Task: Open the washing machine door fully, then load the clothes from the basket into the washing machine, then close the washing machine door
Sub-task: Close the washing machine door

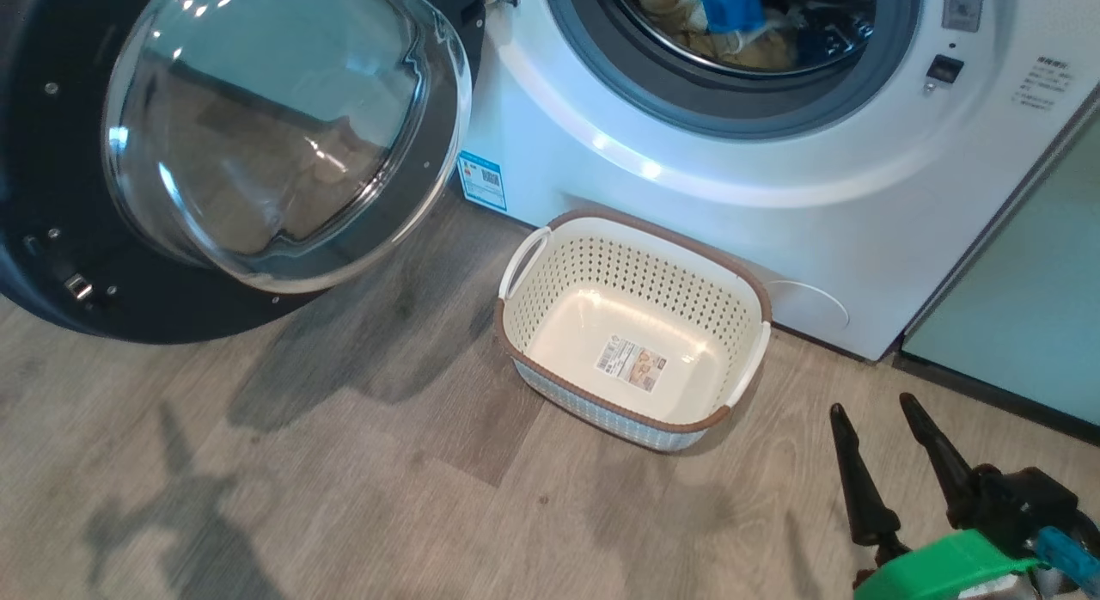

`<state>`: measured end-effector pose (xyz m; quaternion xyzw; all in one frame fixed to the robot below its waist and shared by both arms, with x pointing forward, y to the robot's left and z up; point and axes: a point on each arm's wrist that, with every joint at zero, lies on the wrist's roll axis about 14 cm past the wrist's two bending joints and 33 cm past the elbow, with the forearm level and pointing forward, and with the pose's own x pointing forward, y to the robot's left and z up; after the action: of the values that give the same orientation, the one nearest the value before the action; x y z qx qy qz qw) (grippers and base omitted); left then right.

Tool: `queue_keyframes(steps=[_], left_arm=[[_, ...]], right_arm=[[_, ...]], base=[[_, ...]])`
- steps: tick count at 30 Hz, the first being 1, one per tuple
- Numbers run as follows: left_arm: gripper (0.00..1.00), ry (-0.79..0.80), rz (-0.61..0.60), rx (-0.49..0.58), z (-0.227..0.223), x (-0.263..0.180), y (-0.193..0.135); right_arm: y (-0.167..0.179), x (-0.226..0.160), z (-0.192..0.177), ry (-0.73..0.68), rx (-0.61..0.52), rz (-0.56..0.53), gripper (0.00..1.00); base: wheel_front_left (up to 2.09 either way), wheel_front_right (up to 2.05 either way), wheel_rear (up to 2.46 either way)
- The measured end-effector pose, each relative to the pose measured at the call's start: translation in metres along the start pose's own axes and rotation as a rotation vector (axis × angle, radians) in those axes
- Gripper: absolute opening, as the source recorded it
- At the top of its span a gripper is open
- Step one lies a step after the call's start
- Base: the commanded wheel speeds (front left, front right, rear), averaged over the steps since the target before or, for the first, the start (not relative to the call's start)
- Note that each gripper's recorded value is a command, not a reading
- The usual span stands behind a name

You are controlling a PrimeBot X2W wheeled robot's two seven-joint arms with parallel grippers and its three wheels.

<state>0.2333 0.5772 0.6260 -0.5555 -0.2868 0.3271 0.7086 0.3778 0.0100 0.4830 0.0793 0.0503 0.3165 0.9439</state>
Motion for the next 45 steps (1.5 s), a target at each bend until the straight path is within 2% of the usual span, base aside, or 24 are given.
queue_keyframes(steps=[14, 24, 45], left_arm=[[0.0, 0.211, 0.09, 0.064, -0.063, 0.005, 0.035], [0.0, 0.279, 0.123, 0.087, -0.085, 0.005, 0.048], [0.0, 0.386, 0.124, 0.074, -0.091, -0.009, 0.054]], right_arm=[[-0.015, 0.015, -0.003, 0.022, -0.004, 0.002, 1.0], [-0.022, 0.019, -0.007, 0.033, -0.003, -0.003, 1.0], [-0.019, 0.021, -0.006, 0.029, -0.008, 0.008, 1.0]], base=[[0.0, 0.0, 0.0], [0.0, 0.0, 0.0], [0.0, 0.0, 0.0]])
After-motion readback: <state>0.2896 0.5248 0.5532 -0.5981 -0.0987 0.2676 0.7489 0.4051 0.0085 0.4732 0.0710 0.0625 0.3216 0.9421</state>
